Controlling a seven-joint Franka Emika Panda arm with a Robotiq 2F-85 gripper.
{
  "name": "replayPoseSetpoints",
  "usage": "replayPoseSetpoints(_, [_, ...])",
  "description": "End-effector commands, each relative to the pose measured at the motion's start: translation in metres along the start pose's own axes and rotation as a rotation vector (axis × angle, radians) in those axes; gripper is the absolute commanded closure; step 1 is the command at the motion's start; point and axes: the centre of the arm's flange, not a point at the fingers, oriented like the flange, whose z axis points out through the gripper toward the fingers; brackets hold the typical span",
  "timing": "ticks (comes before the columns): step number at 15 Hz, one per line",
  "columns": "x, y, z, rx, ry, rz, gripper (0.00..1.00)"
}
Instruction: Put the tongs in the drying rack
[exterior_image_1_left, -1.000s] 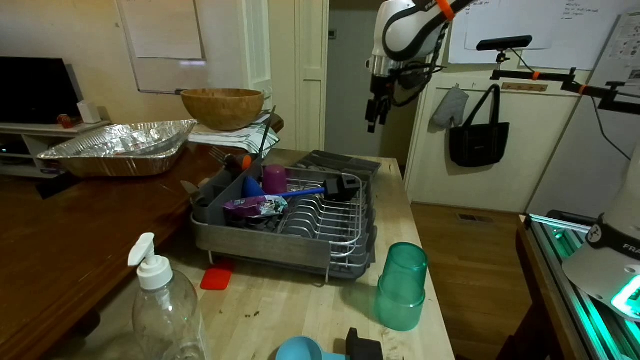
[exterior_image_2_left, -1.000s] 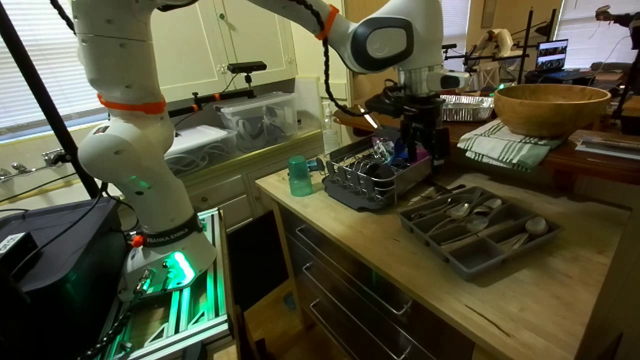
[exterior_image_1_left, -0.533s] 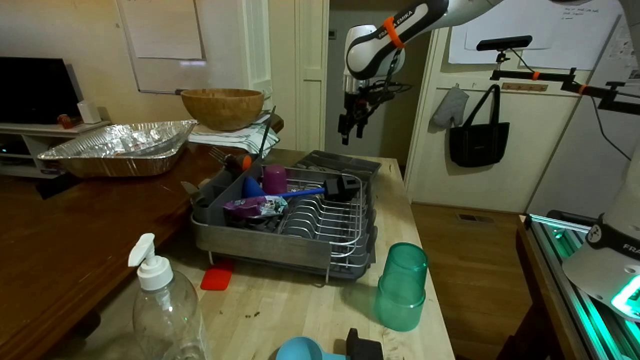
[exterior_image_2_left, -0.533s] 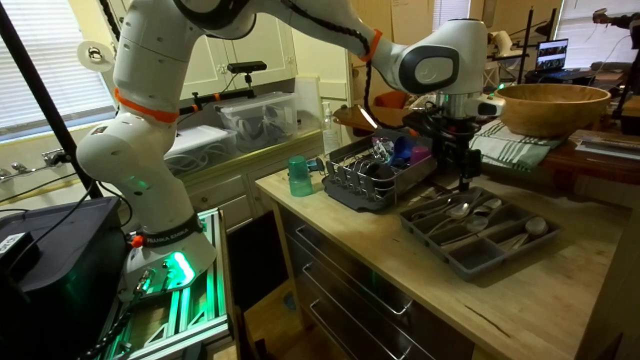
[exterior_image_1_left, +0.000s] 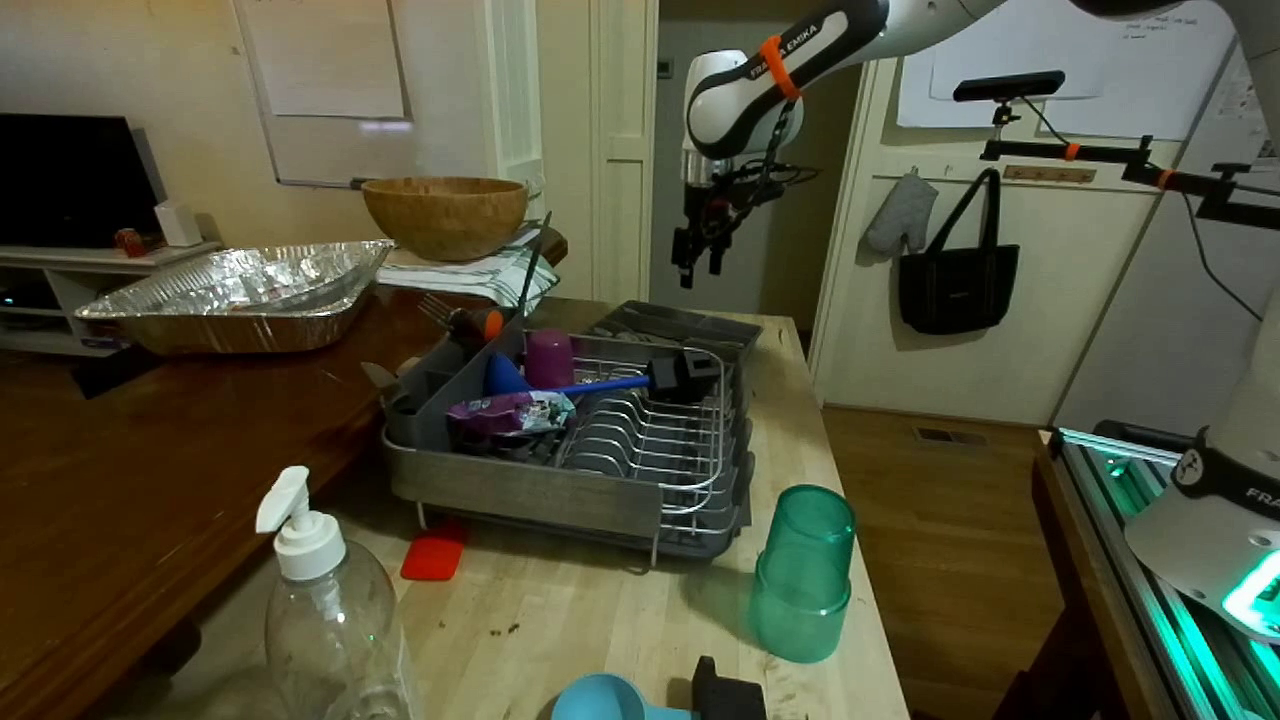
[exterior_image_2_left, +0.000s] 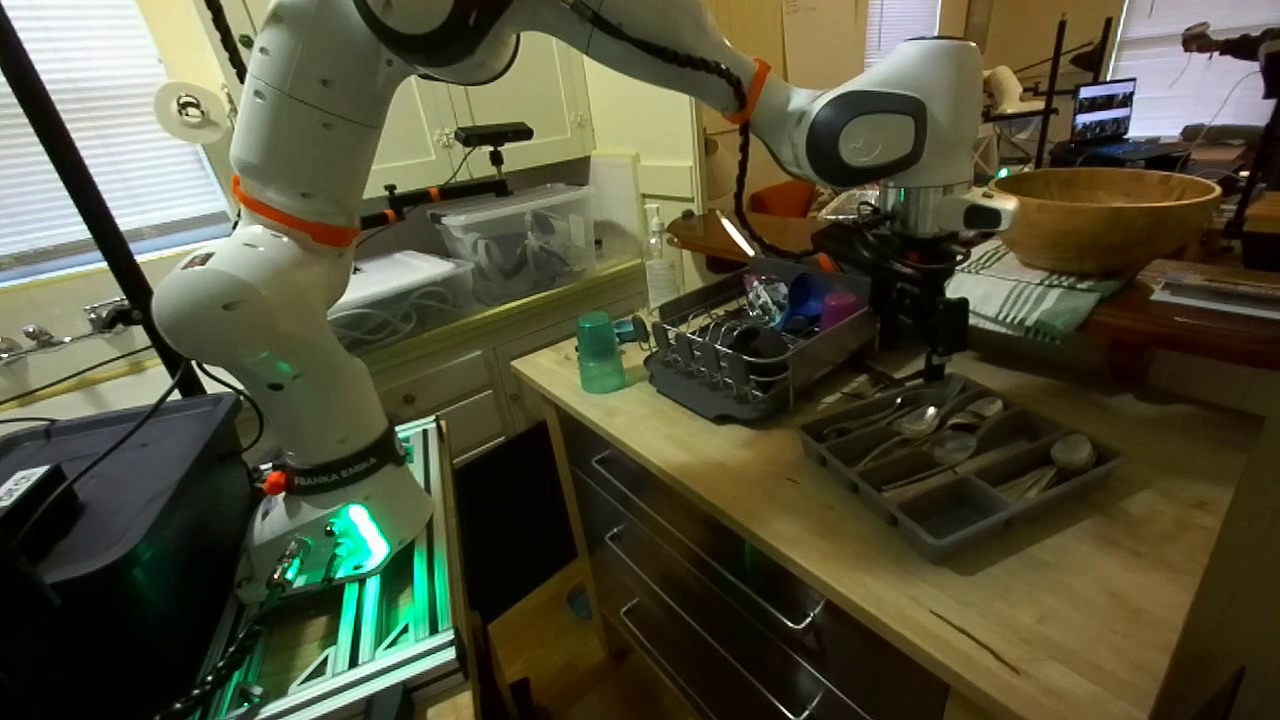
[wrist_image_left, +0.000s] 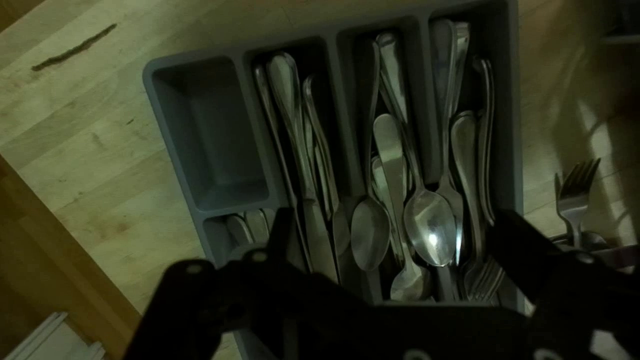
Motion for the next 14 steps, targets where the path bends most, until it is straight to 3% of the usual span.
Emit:
replayPoseSetpoints(1, [0.025,-0.004,0.021,0.050,0.009,-0.025,0.00])
replayPoseSetpoints(9, [0.076,-0.016,0.097,0.135,-0.013,-0.075,0.00])
replayPoseSetpoints(14, [0.090,-0.020,0.125,0.194,-0.001,-0.152,0.00])
